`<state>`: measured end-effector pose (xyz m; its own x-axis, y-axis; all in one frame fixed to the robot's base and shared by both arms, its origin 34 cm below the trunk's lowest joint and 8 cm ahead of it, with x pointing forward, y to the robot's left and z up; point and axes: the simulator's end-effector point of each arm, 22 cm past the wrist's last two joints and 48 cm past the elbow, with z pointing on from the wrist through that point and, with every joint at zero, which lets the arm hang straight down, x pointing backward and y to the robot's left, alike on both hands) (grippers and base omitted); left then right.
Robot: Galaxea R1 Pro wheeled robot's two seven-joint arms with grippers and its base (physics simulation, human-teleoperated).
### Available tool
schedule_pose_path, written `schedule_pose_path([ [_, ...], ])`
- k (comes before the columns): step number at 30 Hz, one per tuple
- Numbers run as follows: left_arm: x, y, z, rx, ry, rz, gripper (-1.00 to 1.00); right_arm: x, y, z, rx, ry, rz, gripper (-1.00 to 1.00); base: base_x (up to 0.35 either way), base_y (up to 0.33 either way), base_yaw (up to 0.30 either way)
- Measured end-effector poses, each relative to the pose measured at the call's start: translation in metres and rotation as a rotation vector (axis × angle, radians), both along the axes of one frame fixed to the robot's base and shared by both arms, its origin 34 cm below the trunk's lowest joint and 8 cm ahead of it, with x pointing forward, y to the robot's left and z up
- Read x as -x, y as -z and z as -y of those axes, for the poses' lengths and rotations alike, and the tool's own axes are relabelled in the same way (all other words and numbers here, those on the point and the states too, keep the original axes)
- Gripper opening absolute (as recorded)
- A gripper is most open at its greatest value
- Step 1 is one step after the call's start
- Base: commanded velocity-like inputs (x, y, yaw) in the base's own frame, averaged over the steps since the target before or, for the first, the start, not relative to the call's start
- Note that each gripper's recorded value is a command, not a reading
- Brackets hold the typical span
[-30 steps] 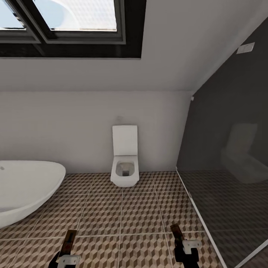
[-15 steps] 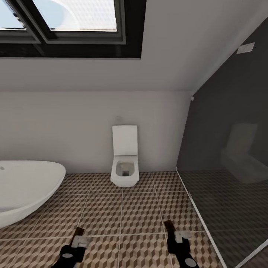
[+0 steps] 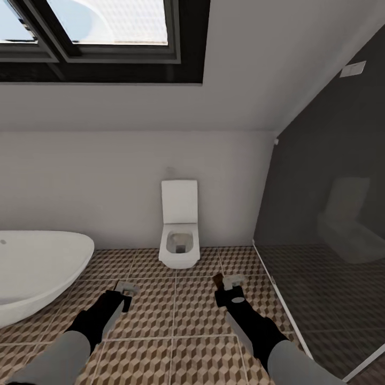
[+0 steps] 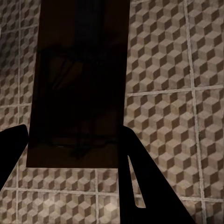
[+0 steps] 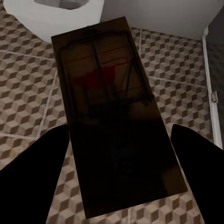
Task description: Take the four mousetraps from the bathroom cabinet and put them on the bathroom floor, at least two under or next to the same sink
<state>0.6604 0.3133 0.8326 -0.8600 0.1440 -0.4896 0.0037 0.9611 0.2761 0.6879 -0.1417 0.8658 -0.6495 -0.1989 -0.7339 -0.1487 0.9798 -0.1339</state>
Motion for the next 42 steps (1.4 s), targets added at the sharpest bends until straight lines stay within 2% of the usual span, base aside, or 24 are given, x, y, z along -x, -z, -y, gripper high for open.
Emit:
schedule_pose_path([
  [3, 0.001, 0.008, -0.003, 0.001, 0.0, 0.018, -1.0, 0.001, 0.003, 0.001, 0.005, 0.003, -0.013, -1.0, 0.0, 0.0, 0.0],
  [7, -0.005, 0.016, -0.003, 0.013, 0.01, 0.116, -1.0, 0.003, 0.007, 0.003, 0.007, 0.006, -0.024, -1.0, 0.0, 0.0, 0.0],
  [12, -0.005, 0.018, -0.002, 0.022, 0.018, 0.146, -1.0, 0.001, 0.003, 0.0, 0.0, 0.0, -0.016, -1.0, 0.0, 0.0, 0.0],
  [24, -0.013, 0.011, 0.009, 0.033, 0.031, 0.169, -1.0, -0.002, -0.001, -0.002, -0.006, -0.003, 0.001, -1.0, 0.015, 0.0, 0.0],
  [28, -0.015, 0.009, 0.01, 0.037, 0.033, 0.176, -1.0, -0.002, -0.001, -0.002, -0.006, -0.002, 0.002, -1.0, 0.251, 0.0, 0.0],
  [35, -0.015, 0.011, 0.02, 0.074, 0.059, 0.169, -1.0, -0.002, -0.001, -0.002, -0.007, -0.003, 0.001, -1.0, 0.324, 0.0, 0.0],
  [42, -0.015, 0.011, 0.021, 0.078, 0.064, 0.168, -1.0, -0.002, 0.0, -0.001, -0.005, -0.001, 0.001, -1.0, 0.121, 0.0, 0.0],
])
